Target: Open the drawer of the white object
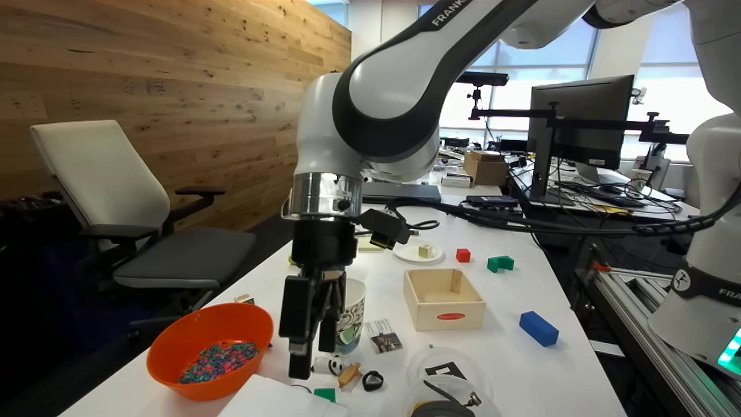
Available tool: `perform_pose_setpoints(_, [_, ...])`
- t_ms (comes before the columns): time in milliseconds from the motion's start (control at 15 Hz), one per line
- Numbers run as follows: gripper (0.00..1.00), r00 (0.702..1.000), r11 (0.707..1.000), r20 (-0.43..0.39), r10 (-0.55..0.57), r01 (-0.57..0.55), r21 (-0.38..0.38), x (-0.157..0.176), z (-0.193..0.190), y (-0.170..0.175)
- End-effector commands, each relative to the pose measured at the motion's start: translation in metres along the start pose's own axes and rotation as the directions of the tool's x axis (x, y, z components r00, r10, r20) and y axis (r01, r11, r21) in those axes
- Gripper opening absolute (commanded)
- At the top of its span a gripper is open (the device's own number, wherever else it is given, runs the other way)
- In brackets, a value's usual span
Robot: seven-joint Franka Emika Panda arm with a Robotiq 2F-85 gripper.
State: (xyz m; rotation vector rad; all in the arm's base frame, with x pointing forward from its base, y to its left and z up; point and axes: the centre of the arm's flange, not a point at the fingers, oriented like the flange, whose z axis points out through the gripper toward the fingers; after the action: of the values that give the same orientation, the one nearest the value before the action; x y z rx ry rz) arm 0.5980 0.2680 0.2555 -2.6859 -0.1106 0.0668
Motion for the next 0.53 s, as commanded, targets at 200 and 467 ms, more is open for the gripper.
perform_pose_setpoints(200, [0.94,1.0,0.999,0.005,-0.009,0.008,0.053,-0.0025,0.0078,-0.0014])
perform_pose_setpoints(467, [0.94,1.0,0.998,0.008,-0.007,0.007,0.055,-0.004,0.0099,-0.0014])
